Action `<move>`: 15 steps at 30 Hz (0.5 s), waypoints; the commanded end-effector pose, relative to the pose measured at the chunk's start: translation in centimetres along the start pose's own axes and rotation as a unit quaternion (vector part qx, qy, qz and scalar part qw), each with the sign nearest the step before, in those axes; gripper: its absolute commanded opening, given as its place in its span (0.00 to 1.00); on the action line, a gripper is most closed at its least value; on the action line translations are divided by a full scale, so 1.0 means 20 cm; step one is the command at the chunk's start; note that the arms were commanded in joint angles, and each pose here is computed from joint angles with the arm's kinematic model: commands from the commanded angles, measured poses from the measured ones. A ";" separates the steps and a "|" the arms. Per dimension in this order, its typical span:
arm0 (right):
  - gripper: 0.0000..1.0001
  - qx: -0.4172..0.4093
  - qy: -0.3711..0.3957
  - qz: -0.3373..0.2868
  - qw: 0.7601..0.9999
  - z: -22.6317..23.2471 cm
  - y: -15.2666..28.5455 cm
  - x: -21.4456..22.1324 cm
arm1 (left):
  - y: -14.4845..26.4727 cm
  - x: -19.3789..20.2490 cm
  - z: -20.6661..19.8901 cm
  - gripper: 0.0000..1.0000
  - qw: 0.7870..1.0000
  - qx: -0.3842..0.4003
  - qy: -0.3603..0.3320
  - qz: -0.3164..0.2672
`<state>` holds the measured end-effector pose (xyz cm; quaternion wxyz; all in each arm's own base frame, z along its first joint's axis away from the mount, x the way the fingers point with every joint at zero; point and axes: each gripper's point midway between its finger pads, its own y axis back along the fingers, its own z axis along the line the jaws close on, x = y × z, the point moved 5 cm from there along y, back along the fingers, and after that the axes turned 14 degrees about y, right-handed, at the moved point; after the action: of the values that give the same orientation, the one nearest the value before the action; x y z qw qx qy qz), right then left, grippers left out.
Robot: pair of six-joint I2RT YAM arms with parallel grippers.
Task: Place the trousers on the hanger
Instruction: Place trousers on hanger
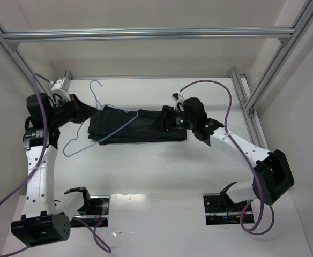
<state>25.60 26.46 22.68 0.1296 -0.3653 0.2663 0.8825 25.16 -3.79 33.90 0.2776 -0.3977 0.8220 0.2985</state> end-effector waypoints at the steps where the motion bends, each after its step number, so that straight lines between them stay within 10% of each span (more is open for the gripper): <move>1: 0.76 0.042 -0.017 -0.027 0.999 -0.03 0.00 -0.04 | -0.05 -0.03 -0.02 0.04 0.998 0.031 -0.018 -0.043; 15: 0.84 -0.095 -0.098 0.016 0.991 0.16 -0.40 -0.04 | -0.37 -0.06 0.05 0.04 0.989 0.062 -0.006 -0.132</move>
<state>26.88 30.66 18.18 0.1125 -0.2539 0.2707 0.9217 30.43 -5.03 28.30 0.2643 -0.4534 0.8055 0.2751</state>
